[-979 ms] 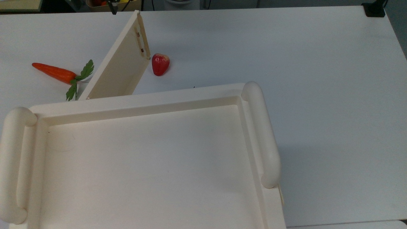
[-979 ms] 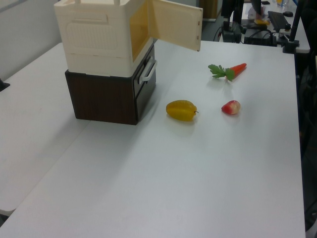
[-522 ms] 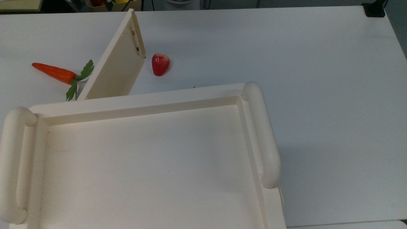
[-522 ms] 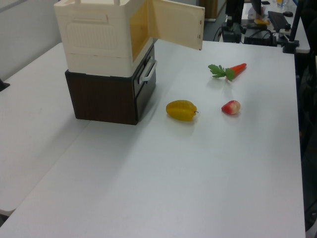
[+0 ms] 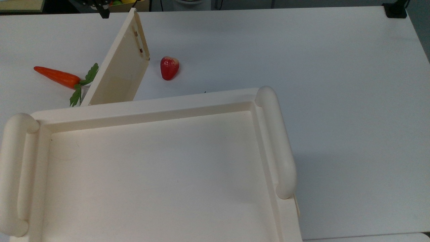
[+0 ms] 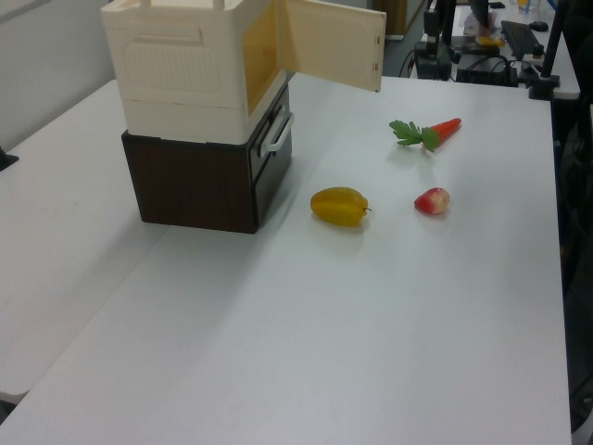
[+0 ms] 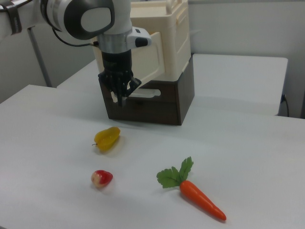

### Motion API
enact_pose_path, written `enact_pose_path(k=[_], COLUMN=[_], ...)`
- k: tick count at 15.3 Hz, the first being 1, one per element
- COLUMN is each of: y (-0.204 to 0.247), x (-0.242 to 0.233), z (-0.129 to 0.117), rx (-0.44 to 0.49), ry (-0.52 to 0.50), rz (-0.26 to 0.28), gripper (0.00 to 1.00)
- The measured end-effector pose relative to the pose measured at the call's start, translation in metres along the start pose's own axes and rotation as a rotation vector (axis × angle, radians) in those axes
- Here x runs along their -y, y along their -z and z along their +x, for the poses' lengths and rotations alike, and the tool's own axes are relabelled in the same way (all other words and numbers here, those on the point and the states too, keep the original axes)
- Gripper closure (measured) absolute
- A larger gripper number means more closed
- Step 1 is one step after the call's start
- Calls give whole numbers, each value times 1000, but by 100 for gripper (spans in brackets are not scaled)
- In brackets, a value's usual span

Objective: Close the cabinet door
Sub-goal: 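Move the gripper toward the outer face of the open cream door, then push the cream door with the gripper, swinging it shut against the cabinet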

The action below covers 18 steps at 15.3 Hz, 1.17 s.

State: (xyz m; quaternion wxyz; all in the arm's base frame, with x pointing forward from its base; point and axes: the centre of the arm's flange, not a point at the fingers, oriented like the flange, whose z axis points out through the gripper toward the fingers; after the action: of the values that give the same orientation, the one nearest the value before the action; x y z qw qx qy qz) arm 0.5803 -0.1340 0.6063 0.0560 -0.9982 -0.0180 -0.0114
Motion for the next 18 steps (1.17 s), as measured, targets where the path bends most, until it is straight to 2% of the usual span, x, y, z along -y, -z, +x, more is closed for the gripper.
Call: enact_pose_path(k=[3,8,14,18], y=[1,9,-22,-36], x=[0,19,59,82], z=[9,30,78,89], rx=[-52,-189,-347,-358], ry=[50,206,317,400], rz=[-18,-51,-96,-93], gripper=[99,99,99,99])
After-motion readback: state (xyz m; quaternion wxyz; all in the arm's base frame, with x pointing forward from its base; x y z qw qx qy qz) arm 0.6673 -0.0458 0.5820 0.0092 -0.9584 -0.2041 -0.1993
